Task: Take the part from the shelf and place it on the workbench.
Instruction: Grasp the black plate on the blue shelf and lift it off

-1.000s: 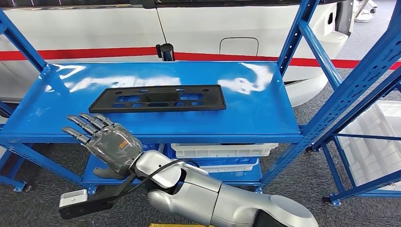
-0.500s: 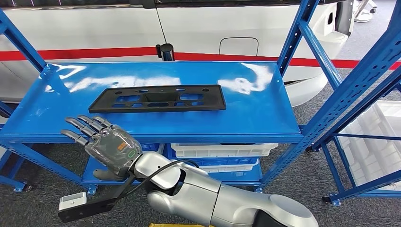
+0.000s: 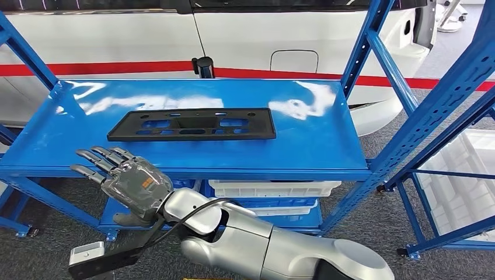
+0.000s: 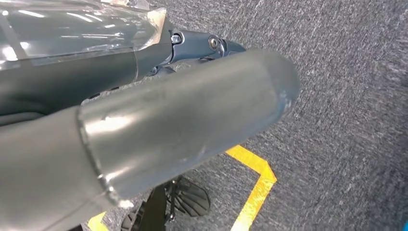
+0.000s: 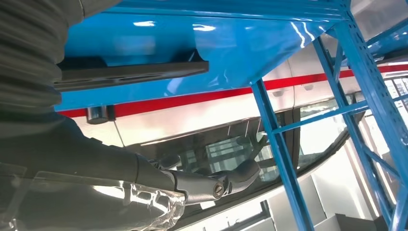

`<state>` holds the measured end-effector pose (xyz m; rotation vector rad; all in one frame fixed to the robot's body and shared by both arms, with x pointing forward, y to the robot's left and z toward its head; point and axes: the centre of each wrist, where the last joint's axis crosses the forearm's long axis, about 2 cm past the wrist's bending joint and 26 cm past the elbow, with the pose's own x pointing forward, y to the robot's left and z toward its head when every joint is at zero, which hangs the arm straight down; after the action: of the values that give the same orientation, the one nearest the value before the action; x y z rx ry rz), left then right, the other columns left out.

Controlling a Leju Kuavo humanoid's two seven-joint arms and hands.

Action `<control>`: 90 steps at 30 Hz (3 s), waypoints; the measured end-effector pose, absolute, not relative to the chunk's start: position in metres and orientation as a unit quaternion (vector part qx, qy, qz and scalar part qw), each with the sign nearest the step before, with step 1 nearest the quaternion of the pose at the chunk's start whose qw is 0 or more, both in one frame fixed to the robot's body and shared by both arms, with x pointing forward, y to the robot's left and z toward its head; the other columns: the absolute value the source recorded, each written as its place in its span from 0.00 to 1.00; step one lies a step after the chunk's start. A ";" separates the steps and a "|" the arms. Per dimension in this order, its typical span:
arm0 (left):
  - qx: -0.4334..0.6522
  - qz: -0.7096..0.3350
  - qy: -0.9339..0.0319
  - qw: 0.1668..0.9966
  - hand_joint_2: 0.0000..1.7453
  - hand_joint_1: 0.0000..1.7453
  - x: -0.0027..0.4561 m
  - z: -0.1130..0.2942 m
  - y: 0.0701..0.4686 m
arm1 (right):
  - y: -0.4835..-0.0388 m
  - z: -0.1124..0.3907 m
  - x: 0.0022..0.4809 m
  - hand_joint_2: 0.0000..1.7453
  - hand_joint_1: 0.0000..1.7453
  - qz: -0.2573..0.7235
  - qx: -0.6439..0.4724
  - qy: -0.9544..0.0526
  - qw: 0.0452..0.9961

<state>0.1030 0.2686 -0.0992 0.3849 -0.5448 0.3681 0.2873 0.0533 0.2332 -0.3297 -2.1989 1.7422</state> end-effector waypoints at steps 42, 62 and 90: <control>0.177 0.177 -0.282 0.926 0.00 0.00 0.102 -0.100 0.269 | 0.051 0.233 0.293 1.00 0.00 0.605 -0.135 -0.767 0.167; 0.171 0.180 -0.282 0.927 0.00 0.00 0.102 -0.100 0.273 | 0.019 0.214 0.341 1.00 0.00 0.591 -0.270 -0.719 0.246; 0.170 0.179 -0.275 0.929 0.00 0.00 0.104 -0.100 0.275 | -0.063 0.170 0.392 1.00 0.57 0.576 -0.380 -0.632 0.353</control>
<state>0.1045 0.2752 -0.0995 0.3483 -0.5641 0.3672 0.3923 -0.0632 0.1700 -0.9836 -1.6339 1.4907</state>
